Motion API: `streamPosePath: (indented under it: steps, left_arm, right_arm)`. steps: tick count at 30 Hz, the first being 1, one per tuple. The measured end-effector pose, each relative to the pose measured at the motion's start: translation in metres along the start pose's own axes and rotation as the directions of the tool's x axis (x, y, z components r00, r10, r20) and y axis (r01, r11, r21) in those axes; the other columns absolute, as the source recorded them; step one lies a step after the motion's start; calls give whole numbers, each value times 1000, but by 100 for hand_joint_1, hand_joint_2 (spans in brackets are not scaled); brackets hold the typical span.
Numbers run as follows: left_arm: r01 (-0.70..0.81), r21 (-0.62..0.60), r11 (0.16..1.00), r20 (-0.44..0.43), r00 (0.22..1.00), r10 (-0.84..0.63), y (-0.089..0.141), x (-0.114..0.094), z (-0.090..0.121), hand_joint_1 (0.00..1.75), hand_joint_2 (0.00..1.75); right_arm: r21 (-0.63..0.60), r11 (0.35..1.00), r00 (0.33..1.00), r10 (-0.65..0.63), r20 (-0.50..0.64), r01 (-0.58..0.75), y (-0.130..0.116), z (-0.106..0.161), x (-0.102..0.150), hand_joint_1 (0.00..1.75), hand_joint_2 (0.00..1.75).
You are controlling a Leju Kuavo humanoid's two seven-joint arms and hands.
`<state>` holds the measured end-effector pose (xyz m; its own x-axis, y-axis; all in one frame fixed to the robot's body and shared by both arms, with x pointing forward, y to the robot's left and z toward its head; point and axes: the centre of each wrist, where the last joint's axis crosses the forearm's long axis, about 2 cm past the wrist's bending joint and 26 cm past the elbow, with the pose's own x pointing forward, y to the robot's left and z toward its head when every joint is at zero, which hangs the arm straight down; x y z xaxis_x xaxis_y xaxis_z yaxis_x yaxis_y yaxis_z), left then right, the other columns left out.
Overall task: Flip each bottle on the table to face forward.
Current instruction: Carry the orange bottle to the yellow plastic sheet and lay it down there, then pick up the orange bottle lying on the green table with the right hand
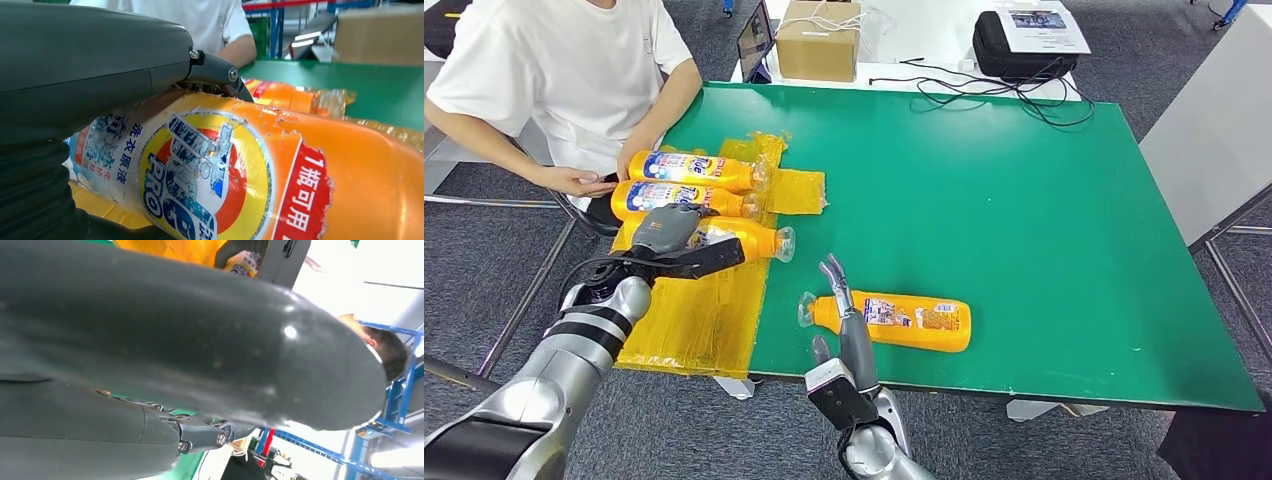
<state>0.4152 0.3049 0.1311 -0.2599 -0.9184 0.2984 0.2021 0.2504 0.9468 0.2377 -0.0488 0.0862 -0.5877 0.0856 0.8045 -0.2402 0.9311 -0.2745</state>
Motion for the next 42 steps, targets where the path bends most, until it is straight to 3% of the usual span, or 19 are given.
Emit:
streamPosePath:
  steps: [15, 16, 19, 20, 21, 28, 34, 38, 42]
  left_arm:
    - [-10, -297, 955, -9, 1000, 7, 5, -9, -10, 175, 175]
    - [-19, -318, 948, -13, 1000, 15, 4, -9, -10, 160, 175]
    - [-26, -347, 937, -30, 999, 17, 2, -10, -10, 35, 175]
    - [-23, -351, 936, -38, 999, 11, 1, -10, -9, 6, 175]
    - [-21, -354, 935, -47, 999, 5, -1, -10, -9, 0, 175]
    - [-134, -407, 903, -123, 988, 91, -6, -7, -10, 0, 175]
    - [-226, -418, 880, -136, 973, 185, -5, -4, -11, 0, 175]
    - [-351, -408, 843, -98, 935, 342, -3, -4, -13, 0, 175]
    - [-472, -352, 808, 12, 861, 509, -1, -1, -14, 0, 175]
  right_arm:
    - [17, 999, 999, -43, -12, 43, 1, 0, 0, 0, 0]
    - [17, 999, 999, -46, -13, 46, 1, 0, 0, 0, 0]
    - [16, 998, 998, -53, -15, 54, 1, -1, 0, 0, 0]
    - [15, 998, 998, -55, -15, 55, 1, -1, 0, 0, 0]
    - [15, 998, 998, -55, -14, 55, 0, -2, 0, 0, 0]
    - [12, 999, 999, -53, -5, 53, -1, -6, 0, 0, 0]
    - [11, 999, 999, -52, -4, 52, -2, -7, 0, 0, 0]
    - [8, 998, 998, -58, -6, 58, -1, -8, 0, 0, 0]
    - [13, 998, 998, -62, -1, 62, 0, -9, 1, 0, 0]
